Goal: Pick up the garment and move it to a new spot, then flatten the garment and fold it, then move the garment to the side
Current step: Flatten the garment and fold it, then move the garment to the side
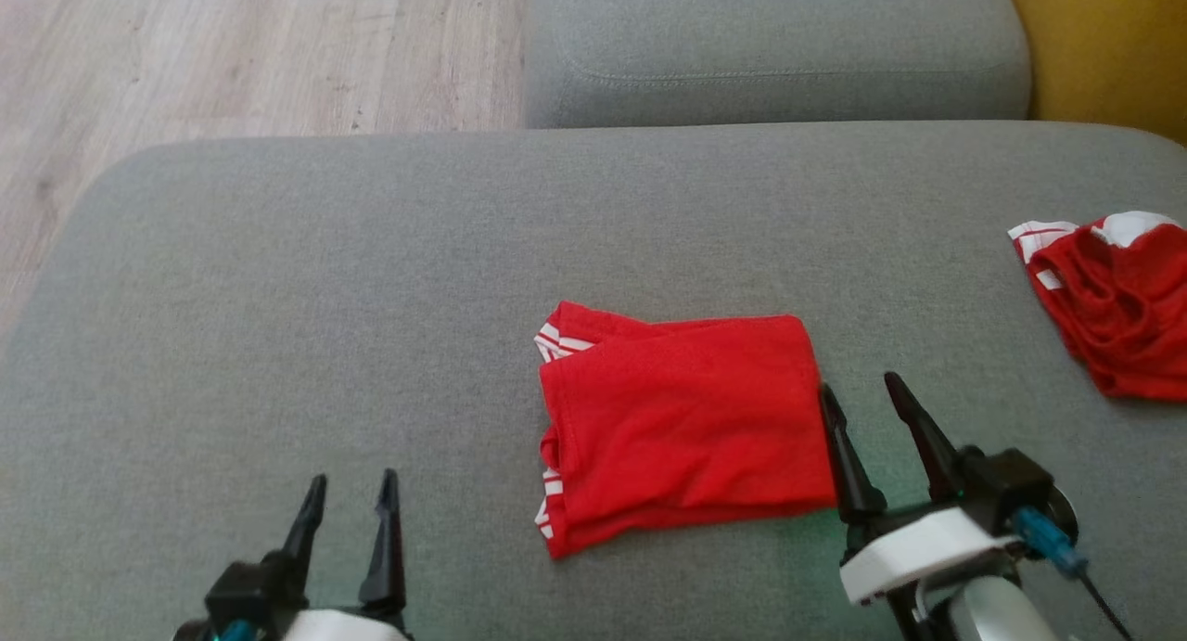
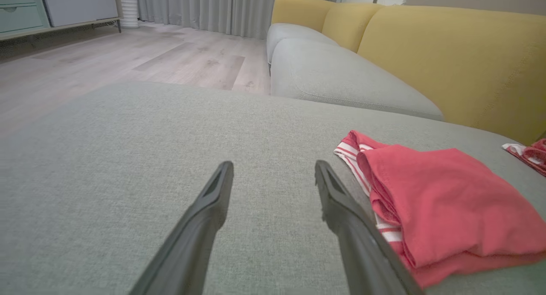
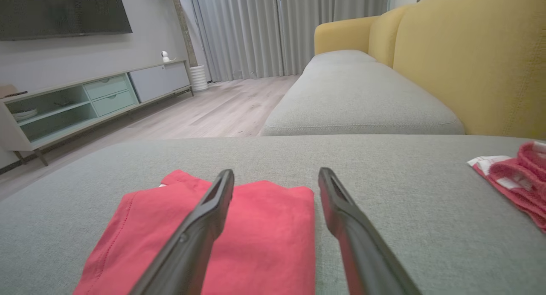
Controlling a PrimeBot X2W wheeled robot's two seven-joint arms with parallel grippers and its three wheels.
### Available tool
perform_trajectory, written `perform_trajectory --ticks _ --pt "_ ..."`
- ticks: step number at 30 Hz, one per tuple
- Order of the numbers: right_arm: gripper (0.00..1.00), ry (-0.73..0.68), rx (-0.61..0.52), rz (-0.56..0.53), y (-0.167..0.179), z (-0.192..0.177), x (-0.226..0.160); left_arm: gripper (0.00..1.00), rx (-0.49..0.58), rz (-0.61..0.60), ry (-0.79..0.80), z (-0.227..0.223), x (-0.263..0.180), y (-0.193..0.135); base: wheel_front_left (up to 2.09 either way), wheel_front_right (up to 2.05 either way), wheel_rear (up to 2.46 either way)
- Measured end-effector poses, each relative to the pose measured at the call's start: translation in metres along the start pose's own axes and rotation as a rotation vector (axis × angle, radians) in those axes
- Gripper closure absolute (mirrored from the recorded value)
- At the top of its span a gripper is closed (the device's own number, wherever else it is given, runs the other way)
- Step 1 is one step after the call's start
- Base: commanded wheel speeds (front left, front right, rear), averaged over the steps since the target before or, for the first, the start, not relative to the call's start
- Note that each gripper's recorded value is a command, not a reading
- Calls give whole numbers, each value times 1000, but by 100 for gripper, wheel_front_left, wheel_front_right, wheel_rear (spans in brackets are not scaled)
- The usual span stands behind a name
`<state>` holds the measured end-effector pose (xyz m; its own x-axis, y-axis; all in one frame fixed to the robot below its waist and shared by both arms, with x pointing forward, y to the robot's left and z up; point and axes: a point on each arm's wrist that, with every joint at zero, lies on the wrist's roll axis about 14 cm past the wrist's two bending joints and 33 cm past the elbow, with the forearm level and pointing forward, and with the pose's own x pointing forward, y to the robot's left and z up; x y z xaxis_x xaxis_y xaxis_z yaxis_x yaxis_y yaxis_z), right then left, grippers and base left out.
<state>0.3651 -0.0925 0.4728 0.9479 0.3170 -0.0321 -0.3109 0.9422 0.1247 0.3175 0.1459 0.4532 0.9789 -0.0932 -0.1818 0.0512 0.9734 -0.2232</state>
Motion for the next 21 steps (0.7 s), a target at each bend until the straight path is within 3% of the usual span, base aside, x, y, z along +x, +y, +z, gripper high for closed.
perform_trajectory --ticks 21 --pt "0 8 42 -54 -10 -5 -16 0 -22 56 -21 -1 -10 15 0 0 0"
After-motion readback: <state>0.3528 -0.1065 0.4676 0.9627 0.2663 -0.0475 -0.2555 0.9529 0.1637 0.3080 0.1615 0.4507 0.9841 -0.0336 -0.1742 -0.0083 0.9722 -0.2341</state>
